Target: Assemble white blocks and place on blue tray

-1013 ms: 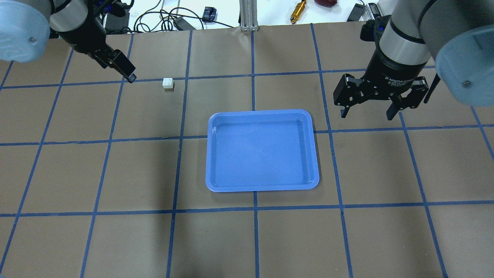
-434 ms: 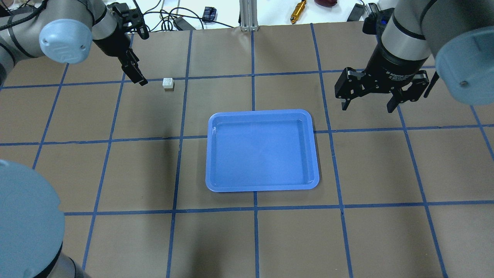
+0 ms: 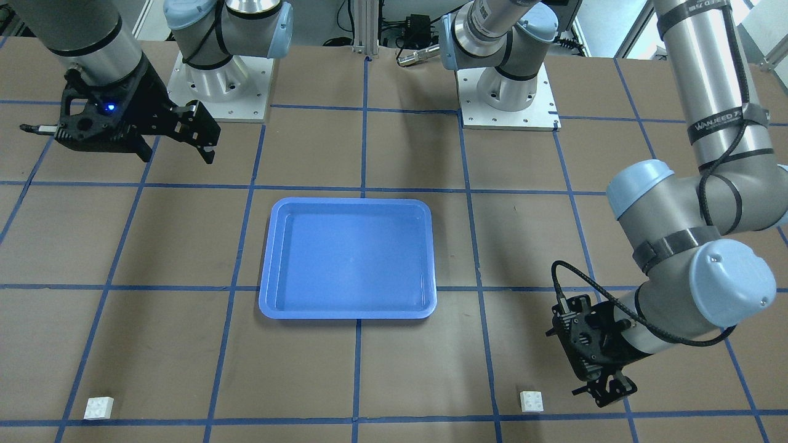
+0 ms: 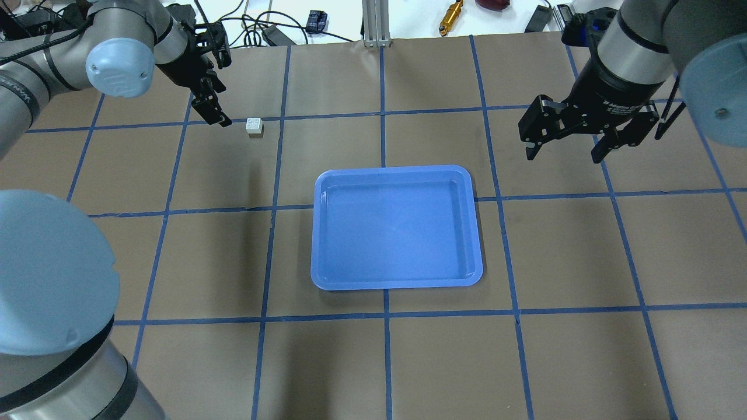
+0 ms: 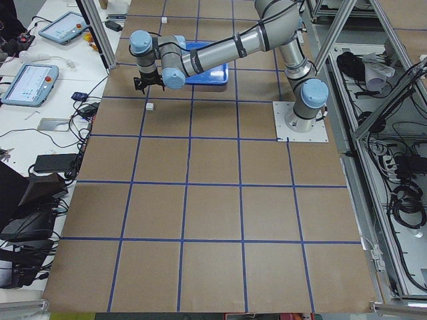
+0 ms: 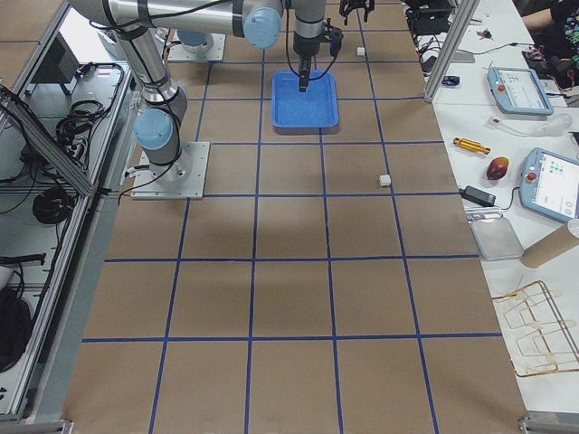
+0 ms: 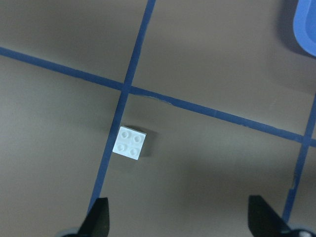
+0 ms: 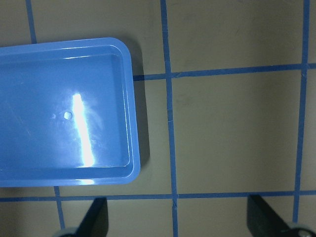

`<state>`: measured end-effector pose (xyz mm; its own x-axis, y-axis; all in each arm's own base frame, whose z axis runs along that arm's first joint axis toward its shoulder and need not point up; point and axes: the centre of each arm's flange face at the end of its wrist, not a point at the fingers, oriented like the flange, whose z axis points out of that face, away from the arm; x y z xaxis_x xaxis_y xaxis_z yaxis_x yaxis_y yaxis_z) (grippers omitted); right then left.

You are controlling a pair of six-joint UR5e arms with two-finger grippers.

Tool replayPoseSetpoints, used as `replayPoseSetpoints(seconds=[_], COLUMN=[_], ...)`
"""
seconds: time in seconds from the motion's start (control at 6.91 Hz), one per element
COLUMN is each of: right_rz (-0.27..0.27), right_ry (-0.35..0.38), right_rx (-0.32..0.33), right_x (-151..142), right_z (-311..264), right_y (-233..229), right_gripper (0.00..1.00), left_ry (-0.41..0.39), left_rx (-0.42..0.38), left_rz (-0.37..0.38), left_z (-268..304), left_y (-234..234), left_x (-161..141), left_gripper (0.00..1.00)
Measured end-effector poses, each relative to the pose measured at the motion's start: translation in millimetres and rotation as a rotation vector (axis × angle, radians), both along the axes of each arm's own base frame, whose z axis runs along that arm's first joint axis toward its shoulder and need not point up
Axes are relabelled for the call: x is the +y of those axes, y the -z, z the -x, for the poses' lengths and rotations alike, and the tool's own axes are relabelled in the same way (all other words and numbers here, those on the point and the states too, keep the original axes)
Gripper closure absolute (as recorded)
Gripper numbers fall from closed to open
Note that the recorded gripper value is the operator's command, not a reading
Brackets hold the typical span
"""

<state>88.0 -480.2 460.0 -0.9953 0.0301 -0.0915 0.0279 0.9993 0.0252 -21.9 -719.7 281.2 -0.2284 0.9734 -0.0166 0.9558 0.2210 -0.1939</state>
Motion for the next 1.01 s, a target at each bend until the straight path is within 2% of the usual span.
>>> replayPoseSetpoints(seconds=[0.29,0.72,1.01], right_rz=[0.045,0.157,0.251], right_ry=[-0.158,-0.499,-0.667], right_rx=[-0.067,-0.075,-0.160], right_x=[-13.1,-43.6,-63.2], right_z=[45.0,97.2,136.0], right_y=[2.9,21.1,45.4], right_gripper=[0.00,0.00,0.00], left_ry=[0.065,0.202,0.232], left_rx=[0.075,0.131,0.140], left_rz=[0.037,0.075,0.058], left_z=[-13.2,-16.1,-17.0], left_y=[32.6,70.1,86.2], left_x=[-13.4,-23.0,-26.0], left_gripper=[0.00,0.00,0.00])
